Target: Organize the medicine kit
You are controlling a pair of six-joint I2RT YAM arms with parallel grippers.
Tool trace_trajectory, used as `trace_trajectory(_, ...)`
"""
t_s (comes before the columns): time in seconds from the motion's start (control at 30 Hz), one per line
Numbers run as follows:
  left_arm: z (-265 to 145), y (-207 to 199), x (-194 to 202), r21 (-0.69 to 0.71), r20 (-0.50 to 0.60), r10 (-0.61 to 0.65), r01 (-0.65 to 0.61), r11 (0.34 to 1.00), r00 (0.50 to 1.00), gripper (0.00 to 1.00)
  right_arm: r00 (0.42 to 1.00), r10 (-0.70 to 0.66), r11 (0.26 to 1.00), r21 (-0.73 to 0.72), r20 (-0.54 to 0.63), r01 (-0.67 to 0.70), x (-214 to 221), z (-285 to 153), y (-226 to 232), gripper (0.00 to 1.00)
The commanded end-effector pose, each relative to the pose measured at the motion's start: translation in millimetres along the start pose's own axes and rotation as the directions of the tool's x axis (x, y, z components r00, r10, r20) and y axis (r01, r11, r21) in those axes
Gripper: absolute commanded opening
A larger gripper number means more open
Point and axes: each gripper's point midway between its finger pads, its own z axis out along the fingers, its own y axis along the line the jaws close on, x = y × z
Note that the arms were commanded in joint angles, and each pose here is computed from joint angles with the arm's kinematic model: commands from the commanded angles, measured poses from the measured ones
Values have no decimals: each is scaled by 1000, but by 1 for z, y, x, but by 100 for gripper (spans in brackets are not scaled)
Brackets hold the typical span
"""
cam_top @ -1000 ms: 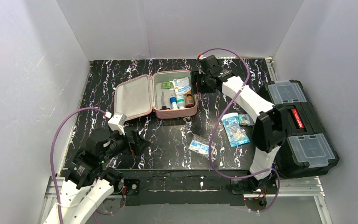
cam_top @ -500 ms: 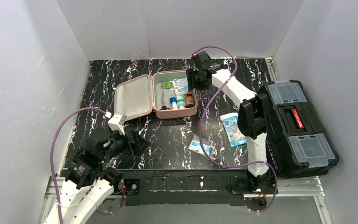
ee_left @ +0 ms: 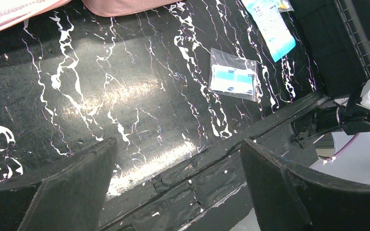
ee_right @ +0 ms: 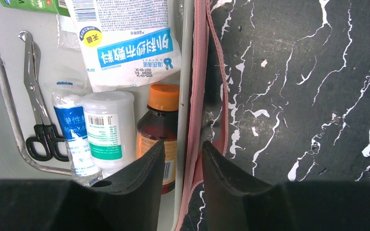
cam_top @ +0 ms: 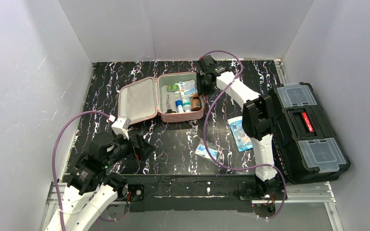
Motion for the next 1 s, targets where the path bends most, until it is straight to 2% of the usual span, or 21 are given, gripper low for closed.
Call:
trace_trajectory(0.0, -1, 2, 0, -12, -1, -2, 2, 1000, 1000, 100, 999, 29, 999, 13, 32, -30, -12, 0, -1, 38)
trace_trajectory(0.4, -1, 2, 0, -14, -3, -5, 5, 1000, 1000, 99, 994, 110, 994, 18, 1, -110, 6, 2, -3, 2)
trace_trajectory(0.73, -1, 2, 0, -13, -4, -5, 5, 1000, 1000, 100, 948, 316, 947, 46, 33, -317, 33, -19, -11, 1)
trace_trajectory(0.97, -2, 0, 1, -3, -6, -8, 8, 1000, 1000, 100, 845, 533, 846, 9, 54, -534, 55, -37, -7, 1)
